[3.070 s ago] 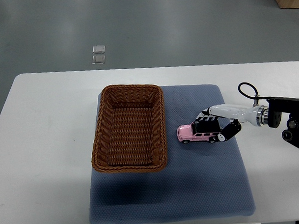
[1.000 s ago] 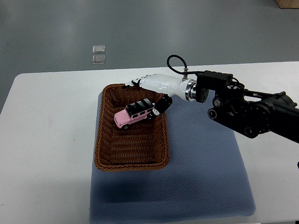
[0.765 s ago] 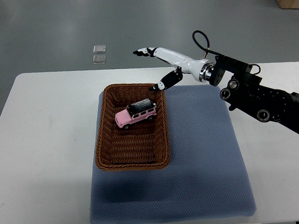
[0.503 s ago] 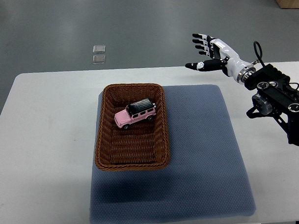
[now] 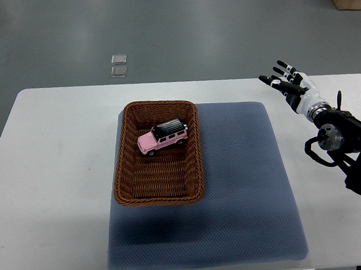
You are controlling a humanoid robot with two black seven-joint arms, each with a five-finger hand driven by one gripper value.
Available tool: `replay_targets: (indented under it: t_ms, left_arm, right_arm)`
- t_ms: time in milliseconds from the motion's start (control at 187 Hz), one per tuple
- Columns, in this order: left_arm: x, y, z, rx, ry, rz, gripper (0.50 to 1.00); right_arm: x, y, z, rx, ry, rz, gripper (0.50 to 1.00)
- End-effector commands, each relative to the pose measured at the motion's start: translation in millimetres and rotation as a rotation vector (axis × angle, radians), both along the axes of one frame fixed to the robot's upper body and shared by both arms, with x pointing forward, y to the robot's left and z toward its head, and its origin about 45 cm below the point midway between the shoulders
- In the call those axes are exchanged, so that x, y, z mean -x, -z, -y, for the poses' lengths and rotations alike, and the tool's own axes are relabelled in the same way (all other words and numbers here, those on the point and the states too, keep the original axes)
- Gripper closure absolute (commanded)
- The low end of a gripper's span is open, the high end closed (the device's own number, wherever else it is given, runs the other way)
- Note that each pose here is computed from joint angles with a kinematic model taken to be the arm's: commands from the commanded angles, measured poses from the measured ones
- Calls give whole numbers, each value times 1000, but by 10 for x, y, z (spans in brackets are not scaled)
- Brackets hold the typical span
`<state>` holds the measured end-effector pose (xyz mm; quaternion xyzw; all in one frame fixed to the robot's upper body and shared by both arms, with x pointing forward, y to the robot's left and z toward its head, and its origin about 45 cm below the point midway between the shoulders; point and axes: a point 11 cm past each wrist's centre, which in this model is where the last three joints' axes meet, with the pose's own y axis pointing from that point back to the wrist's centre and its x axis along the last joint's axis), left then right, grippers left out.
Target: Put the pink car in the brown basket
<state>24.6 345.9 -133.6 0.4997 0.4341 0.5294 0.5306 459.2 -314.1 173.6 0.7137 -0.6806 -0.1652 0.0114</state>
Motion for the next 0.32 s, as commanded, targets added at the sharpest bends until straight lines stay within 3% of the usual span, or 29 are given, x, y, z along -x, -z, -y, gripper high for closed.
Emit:
replay_targets:
  t_ms: [0, 310]
  left_arm:
    - [1, -1, -5, -2, 0, 0, 500]
    - [-4, 0, -1, 1, -9, 2, 500]
  right_arm:
    - [26, 41, 18, -8, 9, -5, 587]
    - [34, 52, -15, -17, -4, -5, 585]
